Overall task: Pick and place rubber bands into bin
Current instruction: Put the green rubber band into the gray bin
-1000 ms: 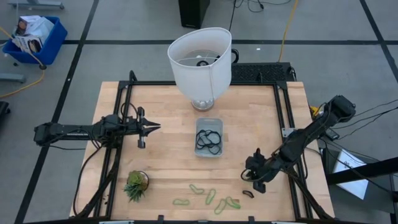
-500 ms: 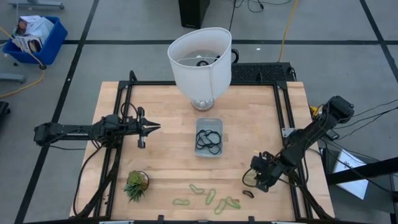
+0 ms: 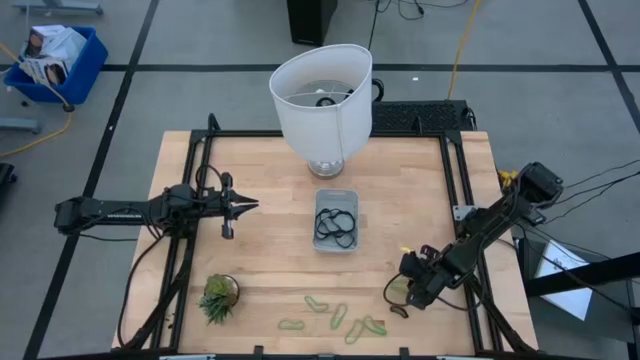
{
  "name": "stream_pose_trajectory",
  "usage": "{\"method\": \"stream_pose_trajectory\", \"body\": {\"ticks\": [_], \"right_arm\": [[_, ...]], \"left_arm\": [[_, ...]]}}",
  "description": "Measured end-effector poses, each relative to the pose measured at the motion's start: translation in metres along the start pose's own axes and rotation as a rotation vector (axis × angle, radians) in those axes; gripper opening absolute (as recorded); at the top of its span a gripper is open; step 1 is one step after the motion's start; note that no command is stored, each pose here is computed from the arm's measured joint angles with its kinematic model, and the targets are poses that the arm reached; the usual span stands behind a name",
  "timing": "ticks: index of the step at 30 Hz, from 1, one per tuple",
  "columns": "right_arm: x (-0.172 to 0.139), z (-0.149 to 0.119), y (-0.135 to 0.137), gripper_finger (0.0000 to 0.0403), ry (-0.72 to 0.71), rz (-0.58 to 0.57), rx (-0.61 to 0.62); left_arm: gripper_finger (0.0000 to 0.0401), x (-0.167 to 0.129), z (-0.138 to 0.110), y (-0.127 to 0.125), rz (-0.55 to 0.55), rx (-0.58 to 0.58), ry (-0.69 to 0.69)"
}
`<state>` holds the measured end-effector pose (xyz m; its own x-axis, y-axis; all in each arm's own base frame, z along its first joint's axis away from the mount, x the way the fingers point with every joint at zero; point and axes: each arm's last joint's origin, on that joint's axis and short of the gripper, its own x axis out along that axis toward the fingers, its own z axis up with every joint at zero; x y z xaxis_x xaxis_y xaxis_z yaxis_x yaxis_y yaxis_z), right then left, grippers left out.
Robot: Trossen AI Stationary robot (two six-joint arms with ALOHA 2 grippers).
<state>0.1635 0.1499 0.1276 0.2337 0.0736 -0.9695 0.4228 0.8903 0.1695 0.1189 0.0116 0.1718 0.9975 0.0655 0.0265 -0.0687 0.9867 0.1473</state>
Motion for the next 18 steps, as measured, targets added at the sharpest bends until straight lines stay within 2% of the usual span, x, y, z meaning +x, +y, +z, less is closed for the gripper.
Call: {"method": "stream_pose_trajectory", "body": {"ticks": [11, 18], "right_arm": [[0.008, -0.009, -0.001, 0.0106, 0.014, -0.063, -0.015], [0.008, -0.014, 0.002, 0.0088, -0.010, -0.053, -0.017]], "left_arm": [[0.0049, 0.000, 0.000, 0.000, 0.000, -0.003, 0.001], [0.0049, 0.000, 0.000, 0.000, 0.000, -0.020, 0.002]]}}
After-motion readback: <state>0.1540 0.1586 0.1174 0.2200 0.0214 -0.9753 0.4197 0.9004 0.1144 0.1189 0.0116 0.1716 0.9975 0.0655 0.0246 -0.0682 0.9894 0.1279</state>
